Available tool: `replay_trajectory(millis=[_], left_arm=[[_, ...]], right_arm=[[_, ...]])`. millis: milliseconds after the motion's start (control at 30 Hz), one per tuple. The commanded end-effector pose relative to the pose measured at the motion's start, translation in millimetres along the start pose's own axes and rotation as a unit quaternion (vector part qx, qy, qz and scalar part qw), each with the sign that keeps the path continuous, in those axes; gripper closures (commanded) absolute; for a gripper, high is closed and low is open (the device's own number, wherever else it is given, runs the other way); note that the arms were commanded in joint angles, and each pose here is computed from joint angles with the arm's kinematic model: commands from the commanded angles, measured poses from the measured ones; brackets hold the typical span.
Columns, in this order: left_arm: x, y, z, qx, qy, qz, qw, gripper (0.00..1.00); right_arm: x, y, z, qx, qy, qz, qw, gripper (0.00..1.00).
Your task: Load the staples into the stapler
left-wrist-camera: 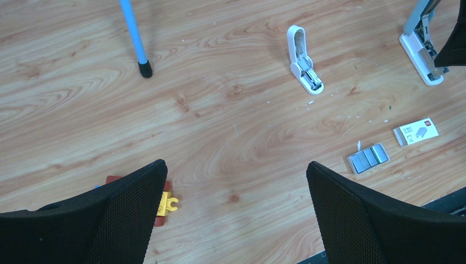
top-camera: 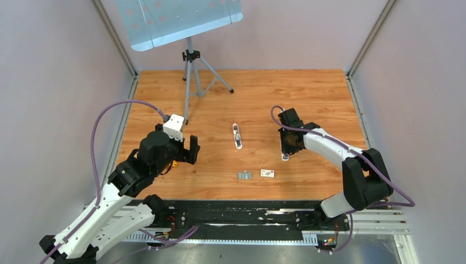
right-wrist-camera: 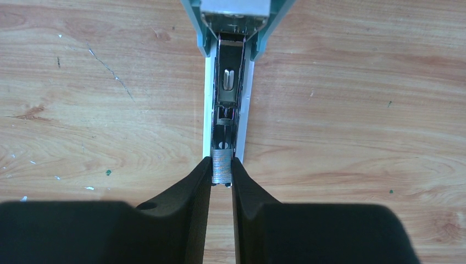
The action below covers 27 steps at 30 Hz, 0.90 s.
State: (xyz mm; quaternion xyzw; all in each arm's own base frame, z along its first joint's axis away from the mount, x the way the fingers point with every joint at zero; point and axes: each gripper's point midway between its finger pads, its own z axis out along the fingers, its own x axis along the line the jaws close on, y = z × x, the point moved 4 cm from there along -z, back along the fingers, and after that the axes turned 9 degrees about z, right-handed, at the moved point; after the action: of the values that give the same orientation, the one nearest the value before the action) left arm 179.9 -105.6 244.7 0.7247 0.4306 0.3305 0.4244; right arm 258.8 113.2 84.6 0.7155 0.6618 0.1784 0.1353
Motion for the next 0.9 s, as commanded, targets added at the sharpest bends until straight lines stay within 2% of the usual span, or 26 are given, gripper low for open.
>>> replay_trajectory(millis=[0, 867], left_arm=[[3, -3, 1, 0.001, 0.007, 0.005, 1.000, 0.00], [2, -3, 1, 0.001, 0.007, 0.004, 1.000, 0.00]], right_arm=[[-13, -10, 1, 0.016, -0.022, 0.009, 1.000, 0.78], [-15, -8, -6, 0.016, -0.033, 0.006, 0.999, 0.81]])
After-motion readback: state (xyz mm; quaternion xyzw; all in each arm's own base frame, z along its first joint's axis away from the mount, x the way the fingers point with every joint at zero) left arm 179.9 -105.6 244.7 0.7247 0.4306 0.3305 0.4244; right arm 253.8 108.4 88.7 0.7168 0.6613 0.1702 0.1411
